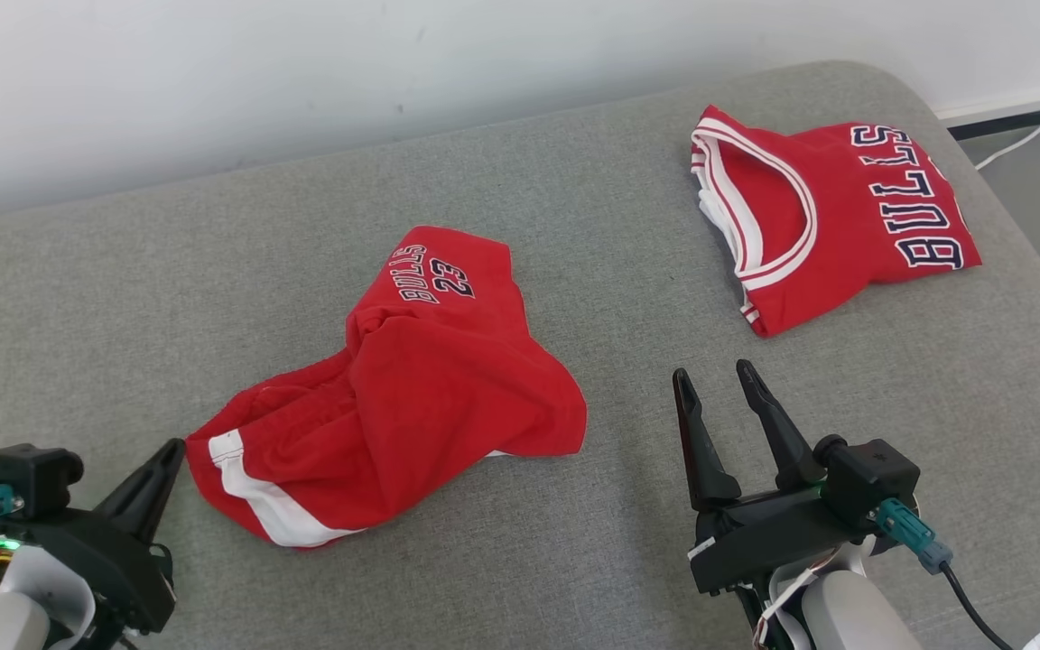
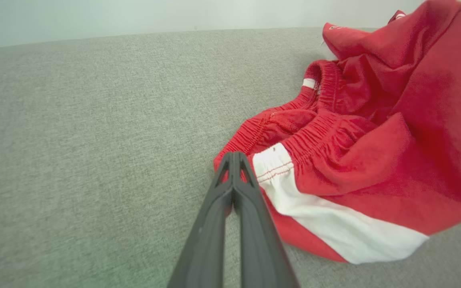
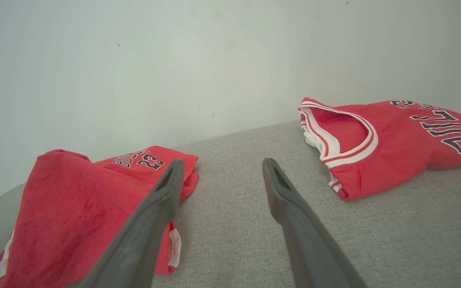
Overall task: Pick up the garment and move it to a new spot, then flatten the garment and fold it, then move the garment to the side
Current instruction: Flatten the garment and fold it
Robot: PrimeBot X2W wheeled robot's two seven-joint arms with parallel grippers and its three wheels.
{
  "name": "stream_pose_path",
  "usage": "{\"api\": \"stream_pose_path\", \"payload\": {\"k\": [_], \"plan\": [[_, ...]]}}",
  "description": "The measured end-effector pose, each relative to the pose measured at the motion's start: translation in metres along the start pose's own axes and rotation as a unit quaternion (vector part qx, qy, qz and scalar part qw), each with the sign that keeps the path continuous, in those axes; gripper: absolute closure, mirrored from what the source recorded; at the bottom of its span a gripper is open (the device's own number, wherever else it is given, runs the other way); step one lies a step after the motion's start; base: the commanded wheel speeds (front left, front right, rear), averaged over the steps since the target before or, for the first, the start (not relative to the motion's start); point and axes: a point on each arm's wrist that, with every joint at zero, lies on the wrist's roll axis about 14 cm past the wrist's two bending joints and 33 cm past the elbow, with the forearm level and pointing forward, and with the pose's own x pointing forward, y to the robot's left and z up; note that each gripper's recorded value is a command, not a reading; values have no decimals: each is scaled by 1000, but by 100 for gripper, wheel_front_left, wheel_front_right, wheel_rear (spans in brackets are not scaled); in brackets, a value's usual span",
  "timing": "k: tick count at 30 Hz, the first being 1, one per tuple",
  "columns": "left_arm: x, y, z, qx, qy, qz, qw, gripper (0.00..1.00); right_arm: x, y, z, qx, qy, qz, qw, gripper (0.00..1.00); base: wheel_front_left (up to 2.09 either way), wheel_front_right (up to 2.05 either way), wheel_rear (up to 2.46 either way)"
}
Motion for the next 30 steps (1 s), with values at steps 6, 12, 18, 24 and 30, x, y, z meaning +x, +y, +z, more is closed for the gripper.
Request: {"api": "stream_pose_path", "payload": {"k": [6, 12, 18, 24, 30], "plan": [[1, -12, 5, 28, 9, -28, 999, 0, 0, 2, -1, 1, 1, 3, 1000, 0, 0, 0, 0], [8, -23, 18, 79, 32, -61, 995, 0, -1, 1, -2, 0, 4, 2, 1000, 0, 0, 0, 0], [13, -29, 5, 99, 73, -81, 989, 0, -3, -4, -5, 3, 7, -8, 1000, 0, 0, 0, 0], [17, -28, -14, 116, 105, -86, 984, 0, -5, -10, -7, 5, 11, -17, 1000, 0, 0, 0, 0], [20, -28, -32, 124, 132, -92, 979, 53, -5, -14, -10, 5, 15, -23, 1000, 0, 0, 0, 0]]}}
